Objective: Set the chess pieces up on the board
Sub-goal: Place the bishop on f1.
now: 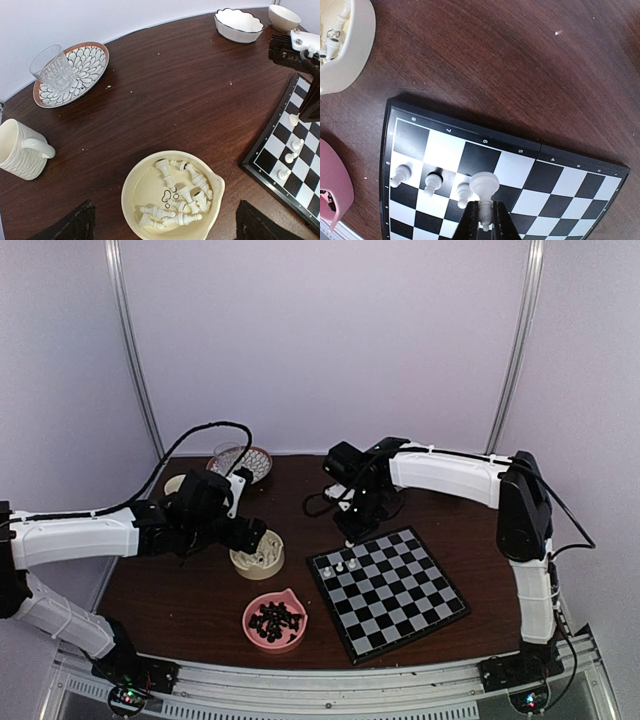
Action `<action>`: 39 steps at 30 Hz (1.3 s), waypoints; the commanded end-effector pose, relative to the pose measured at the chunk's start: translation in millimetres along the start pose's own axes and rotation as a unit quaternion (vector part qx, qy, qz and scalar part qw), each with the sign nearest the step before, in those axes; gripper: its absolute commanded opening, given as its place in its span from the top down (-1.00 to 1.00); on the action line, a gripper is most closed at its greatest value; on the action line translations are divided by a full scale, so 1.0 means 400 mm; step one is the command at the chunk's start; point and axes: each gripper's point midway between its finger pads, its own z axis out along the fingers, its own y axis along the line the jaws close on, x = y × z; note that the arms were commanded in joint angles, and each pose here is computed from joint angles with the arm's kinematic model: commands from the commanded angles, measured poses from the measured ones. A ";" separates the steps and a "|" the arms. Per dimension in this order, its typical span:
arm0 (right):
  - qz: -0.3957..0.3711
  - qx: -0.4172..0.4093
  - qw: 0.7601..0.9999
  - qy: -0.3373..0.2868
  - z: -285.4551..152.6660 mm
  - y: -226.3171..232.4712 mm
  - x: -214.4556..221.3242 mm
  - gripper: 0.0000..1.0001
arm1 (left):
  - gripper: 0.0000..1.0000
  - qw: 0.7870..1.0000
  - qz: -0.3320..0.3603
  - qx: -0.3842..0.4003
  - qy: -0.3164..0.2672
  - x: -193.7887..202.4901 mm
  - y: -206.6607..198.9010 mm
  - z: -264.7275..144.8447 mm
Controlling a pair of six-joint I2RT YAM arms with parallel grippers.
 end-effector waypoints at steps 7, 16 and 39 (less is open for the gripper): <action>-0.011 -0.004 1.000 0.004 0.018 0.006 -0.005 0.96 | -0.95 1.000 -0.012 -0.011 -0.012 -0.033 0.010 0.006; -0.012 -0.004 1.000 0.008 0.029 0.005 0.000 0.96 | -0.95 1.000 -0.017 -0.010 -0.012 -0.033 0.010 0.005; -0.017 -0.002 0.999 0.031 0.080 0.008 0.009 0.90 | -0.95 1.000 -0.018 -0.007 -0.004 -0.027 0.006 0.012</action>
